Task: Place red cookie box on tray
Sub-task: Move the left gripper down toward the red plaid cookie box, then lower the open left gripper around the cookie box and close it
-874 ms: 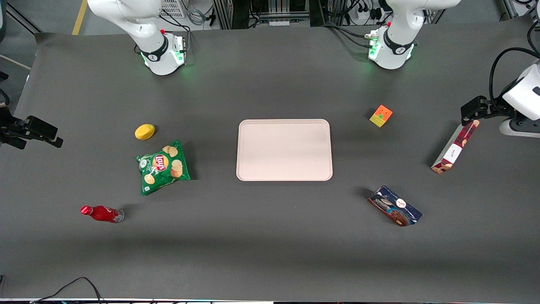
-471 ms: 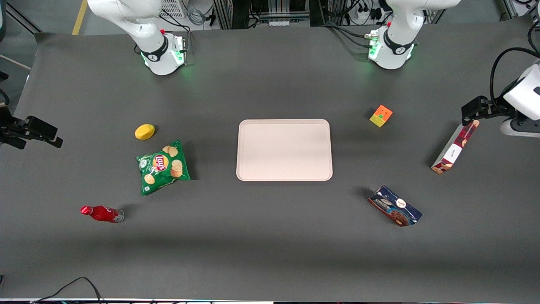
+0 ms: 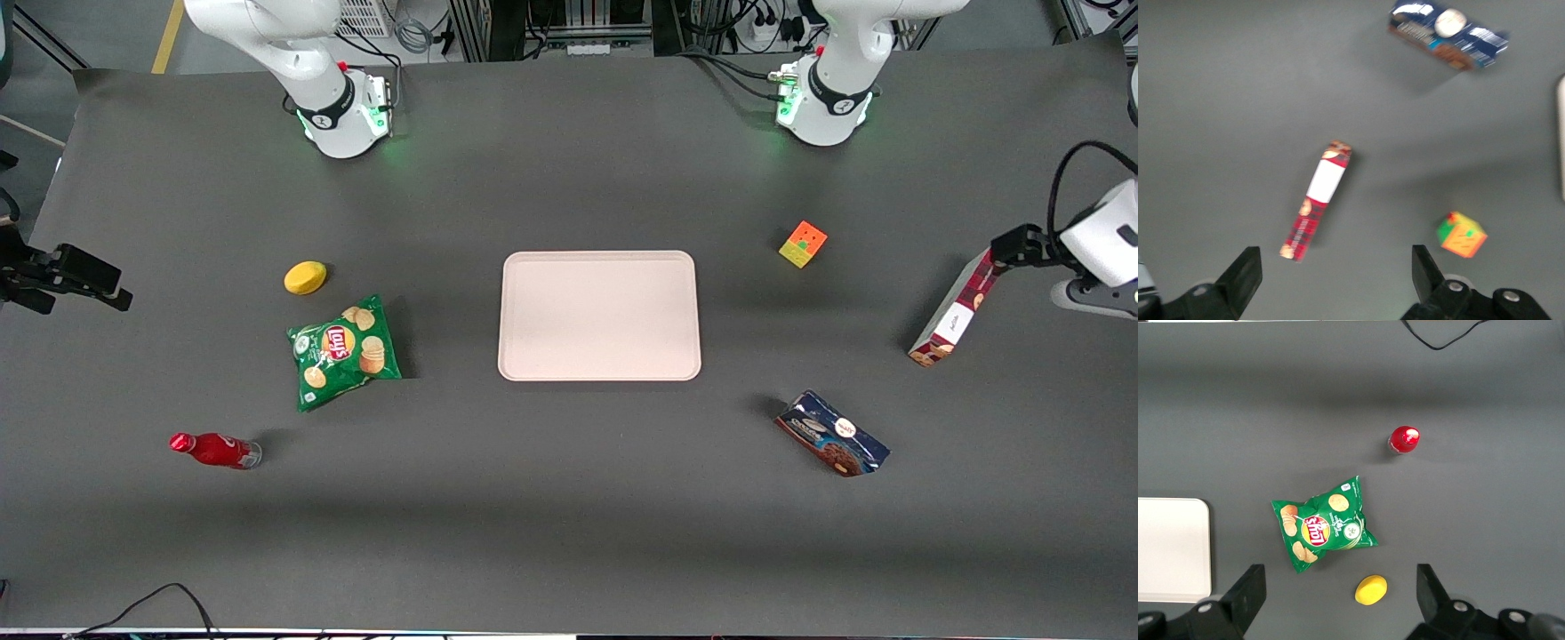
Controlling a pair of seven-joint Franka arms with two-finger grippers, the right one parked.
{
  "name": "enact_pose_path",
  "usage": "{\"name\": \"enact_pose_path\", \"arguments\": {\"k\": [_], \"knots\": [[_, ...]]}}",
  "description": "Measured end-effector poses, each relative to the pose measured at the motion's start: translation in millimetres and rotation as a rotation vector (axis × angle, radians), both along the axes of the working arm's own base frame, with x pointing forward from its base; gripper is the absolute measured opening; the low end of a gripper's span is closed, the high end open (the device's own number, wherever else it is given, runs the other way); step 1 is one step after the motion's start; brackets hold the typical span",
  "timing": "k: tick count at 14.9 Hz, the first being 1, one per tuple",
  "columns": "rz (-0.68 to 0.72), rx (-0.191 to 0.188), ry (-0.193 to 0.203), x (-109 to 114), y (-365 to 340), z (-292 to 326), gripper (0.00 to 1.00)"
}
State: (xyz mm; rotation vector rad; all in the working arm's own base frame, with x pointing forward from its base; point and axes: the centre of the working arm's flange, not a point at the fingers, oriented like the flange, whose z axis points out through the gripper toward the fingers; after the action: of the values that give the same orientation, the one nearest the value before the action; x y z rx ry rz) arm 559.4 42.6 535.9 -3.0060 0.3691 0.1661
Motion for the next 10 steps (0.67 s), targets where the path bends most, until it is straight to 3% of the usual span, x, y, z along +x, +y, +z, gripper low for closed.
{"name": "enact_pose_path", "arguments": {"k": [2, 7, 10], "knots": [[-0.049, 0.015, 0.012, -4, 33, -37, 1.00], [-0.276, -0.019, 0.020, -47, 118, -151, 1.00], [-0.306, -0.053, 0.069, -79, 121, -202, 1.00]]}}
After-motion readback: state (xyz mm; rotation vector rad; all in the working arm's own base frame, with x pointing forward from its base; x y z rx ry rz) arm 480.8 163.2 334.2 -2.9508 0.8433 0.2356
